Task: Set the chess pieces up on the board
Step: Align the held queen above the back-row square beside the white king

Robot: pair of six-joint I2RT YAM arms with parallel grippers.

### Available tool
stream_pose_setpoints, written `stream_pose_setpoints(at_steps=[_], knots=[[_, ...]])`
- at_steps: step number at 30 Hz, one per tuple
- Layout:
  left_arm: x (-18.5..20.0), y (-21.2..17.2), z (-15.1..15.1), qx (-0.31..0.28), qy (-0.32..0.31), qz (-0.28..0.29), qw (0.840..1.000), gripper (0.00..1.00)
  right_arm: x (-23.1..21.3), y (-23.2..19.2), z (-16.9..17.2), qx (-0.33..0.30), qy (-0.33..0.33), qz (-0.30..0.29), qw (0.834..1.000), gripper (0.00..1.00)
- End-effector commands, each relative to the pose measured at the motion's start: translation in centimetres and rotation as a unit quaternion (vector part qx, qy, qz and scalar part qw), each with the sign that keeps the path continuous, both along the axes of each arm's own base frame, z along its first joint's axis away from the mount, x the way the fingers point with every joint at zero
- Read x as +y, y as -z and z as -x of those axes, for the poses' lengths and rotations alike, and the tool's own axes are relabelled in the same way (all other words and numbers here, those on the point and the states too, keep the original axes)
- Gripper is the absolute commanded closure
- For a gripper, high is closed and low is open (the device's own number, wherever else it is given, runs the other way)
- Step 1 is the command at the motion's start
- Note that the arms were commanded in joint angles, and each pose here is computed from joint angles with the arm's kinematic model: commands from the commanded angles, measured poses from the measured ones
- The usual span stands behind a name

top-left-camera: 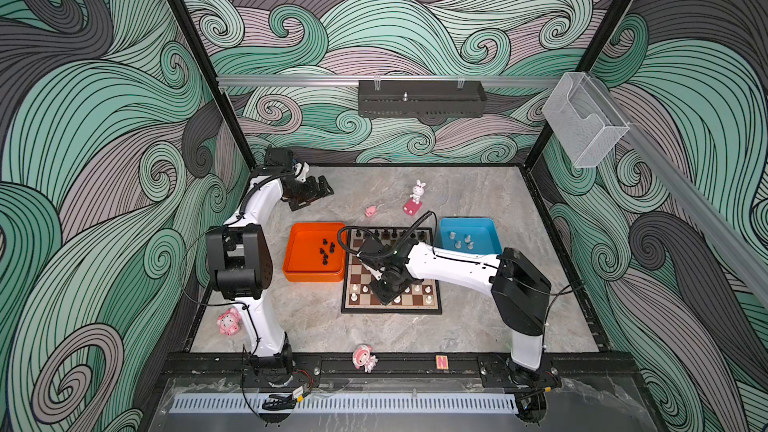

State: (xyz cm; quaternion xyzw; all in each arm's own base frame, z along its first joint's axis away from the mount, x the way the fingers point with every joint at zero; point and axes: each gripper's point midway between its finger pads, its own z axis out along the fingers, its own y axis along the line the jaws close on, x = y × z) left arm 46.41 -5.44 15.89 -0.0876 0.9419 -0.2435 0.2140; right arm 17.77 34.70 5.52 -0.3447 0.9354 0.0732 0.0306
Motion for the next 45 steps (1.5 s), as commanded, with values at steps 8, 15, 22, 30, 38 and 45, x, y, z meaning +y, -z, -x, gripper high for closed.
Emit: stream_pose_setpoints(at_steps=[8, 15, 22, 30, 38, 45], knots=[[0.3, 0.4, 0.0, 0.005, -0.007, 0.004, 1.000, 0.01, -0.4, 1.3, 0.2, 0.019, 0.012, 0.009, 1.000, 0.86], [0.4, 0.5, 0.0, 0.006, -0.008, 0.003, 1.000, 0.01, -0.6, 1.7, 0.0, 0.021, 0.019, 0.013, 1.000, 0.85], [0.4, 0.6, 0.0, 0.007, -0.008, 0.002, 1.000, 0.01, -0.7, 1.8, -0.2, 0.021, 0.024, 0.014, 0.999, 0.85], [0.4, 0.7, 0.0, 0.009, -0.009, 0.004, 1.000, 0.01, -0.7, 1.9, -0.2, 0.024, 0.024, 0.015, 0.999, 0.85], [0.4, 0.7, 0.0, 0.009, -0.009, 0.003, 1.000, 0.01, -0.7, 2.1, -0.3, 0.025, 0.025, 0.017, 0.999, 0.84], [0.4, 0.7, 0.0, 0.009, -0.010, 0.004, 1.000, 0.01, -0.7, 2.2, -0.3, 0.026, 0.024, 0.017, 0.999, 0.84]])
